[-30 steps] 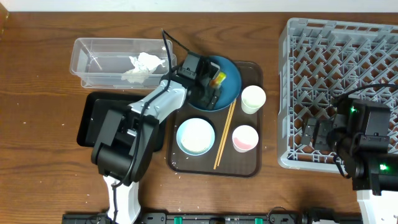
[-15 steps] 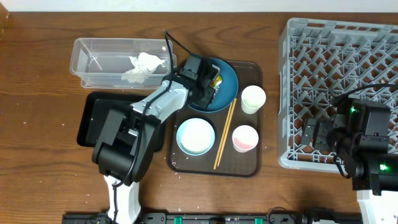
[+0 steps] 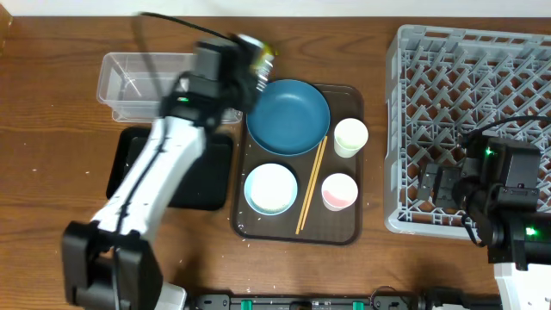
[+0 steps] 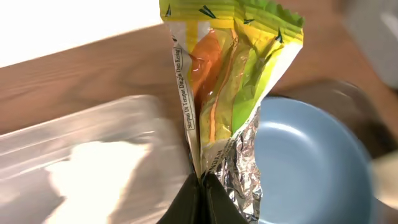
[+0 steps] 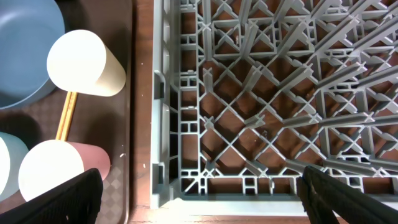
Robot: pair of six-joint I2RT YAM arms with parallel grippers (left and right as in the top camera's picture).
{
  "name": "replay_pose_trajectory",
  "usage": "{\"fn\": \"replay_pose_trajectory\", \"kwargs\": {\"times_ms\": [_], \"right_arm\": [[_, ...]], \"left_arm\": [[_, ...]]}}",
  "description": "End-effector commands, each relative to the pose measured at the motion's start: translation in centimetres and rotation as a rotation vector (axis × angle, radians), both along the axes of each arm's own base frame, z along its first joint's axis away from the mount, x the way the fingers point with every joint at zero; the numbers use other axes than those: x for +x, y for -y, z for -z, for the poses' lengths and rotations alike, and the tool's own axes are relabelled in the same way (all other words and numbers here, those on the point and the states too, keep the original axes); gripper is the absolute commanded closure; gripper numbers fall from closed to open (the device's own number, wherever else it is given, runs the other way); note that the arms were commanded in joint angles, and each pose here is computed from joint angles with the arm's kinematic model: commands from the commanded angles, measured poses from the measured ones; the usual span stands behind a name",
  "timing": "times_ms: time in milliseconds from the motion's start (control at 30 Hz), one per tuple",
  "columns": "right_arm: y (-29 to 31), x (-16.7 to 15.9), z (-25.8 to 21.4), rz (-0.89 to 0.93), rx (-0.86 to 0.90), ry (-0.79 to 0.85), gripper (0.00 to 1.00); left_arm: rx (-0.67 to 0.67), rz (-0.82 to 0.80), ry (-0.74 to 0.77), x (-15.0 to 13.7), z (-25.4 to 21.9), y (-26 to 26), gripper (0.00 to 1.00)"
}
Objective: Sort waste into correct bins and load items into the dishwasher rack
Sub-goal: 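Carry the wrapper to the clear bin and release it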
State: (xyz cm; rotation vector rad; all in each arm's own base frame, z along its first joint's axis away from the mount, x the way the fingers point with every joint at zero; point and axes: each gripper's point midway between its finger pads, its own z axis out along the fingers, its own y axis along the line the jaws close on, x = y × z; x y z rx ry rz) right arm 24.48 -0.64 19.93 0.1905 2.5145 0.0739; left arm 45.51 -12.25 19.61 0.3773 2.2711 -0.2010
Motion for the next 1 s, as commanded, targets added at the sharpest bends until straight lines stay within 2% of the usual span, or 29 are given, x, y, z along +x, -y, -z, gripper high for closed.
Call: {"fn": "replay_pose_trajectory", "kwargs": {"times_ms": [0,133,267,367,567,600,667,700,733,867,967], "right_arm": [[0.0,0.2,-0.8,-0.013,-0.009,0.024,0.01],[-0.1,0.2,-0.8,-0.013,-0.008,0.024,0.01],[-0.1,0.2,-0.8,-0.013,-0.008,0.024,0.01],[-0.1,0.2,-0.8,-0.013,-0.008,0.023,0.01],[-0.1,0.1,-0.8,-0.013,-0.008,0.020,0.01],[-0.1,0.1,-0.8,-0.013,-0.008,0.020,0.01],[-0.1,0.1,-0.8,-0.013,-0.008,0.020,0.01],[-0.1,0.1,-0.8,-0.013,-0.008,0.020,0.01],[-0.1,0.2,-0.8,-0.013,-0.008,0.021,0.01],[-0.1,0.2,-0.8,-0.013,-0.009,0.021,0.01],[-0.1,0.2,-0.8,-0.013,-0.009,0.021,0.01]], "left_arm": [[-0.013,-0.207,-0.028,1.4,0.9,-5.7,0.94],[-0.119,-0.417,-0.096,2.2,3.0,-10.6,0.94],[-0.236,-0.598,-0.172,2.8,6.1,-13.3,0.94],[-0.336,-0.640,-0.203,3.7,7.6,-13.4,0.92],[-0.421,-0.708,-0.229,4.5,9.3,-13.2,0.89],[-0.439,-0.725,-0.232,4.5,9.3,-13.2,0.83],[-0.469,-0.723,-0.236,4.6,9.0,-12.9,0.43],[-0.483,-0.706,-0.238,4.6,8.7,-12.5,0.26],[-0.498,-0.691,-0.237,4.6,8.3,-12.2,0.19],[-0.533,-0.651,-0.190,4.3,5.0,-11.7,0.13],[-0.542,-0.634,-0.144,3.5,2.0,-11.5,0.12]]}}
